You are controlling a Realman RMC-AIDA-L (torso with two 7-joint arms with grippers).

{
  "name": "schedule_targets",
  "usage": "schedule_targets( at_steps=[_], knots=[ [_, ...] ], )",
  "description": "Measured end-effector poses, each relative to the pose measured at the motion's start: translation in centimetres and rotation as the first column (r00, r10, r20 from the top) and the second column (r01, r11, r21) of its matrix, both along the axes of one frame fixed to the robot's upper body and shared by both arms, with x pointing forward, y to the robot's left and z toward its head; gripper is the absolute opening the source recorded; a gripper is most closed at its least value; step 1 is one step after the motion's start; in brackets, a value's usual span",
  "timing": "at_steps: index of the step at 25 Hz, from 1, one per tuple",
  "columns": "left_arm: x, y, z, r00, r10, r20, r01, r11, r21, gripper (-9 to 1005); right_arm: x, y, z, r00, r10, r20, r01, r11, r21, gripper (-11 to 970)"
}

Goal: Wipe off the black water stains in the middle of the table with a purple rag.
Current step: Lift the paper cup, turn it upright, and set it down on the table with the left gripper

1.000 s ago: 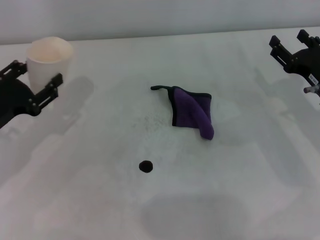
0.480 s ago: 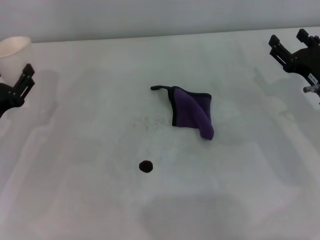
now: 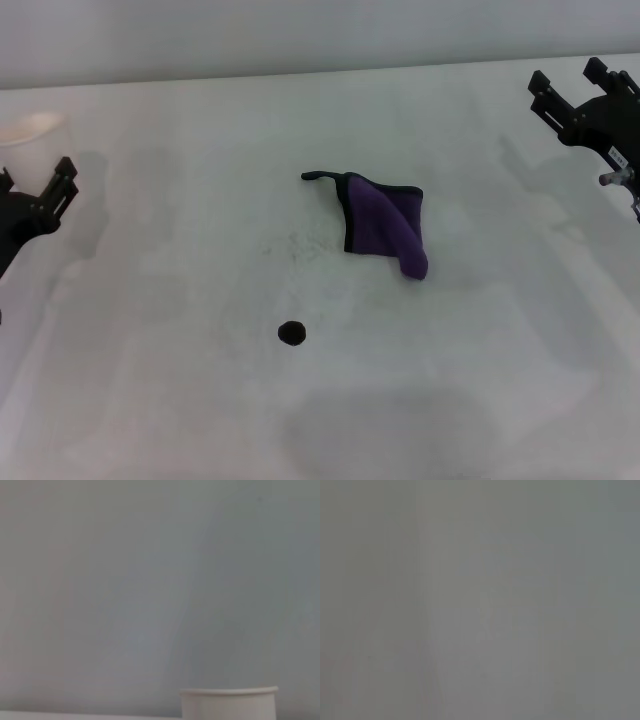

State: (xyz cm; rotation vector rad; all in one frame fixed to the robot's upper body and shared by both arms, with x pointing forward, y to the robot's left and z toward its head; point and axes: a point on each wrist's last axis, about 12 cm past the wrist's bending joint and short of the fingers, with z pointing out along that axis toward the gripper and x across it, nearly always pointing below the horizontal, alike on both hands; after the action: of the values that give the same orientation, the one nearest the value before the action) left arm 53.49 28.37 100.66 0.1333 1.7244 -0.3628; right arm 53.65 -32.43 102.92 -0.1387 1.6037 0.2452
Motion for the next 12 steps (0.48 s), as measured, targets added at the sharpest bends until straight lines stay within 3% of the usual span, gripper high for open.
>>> schedule_targets(
  at_steps=[12],
  knots=[
    [-0.35,-0.8,-0.97,0.998,-0.019,-0.067,0.02,1.0,0.011,650,-0.1,0.59,-0.14,1.0,0.028,-0.003,-0.028,1.0,-0.004,818]
  ],
)
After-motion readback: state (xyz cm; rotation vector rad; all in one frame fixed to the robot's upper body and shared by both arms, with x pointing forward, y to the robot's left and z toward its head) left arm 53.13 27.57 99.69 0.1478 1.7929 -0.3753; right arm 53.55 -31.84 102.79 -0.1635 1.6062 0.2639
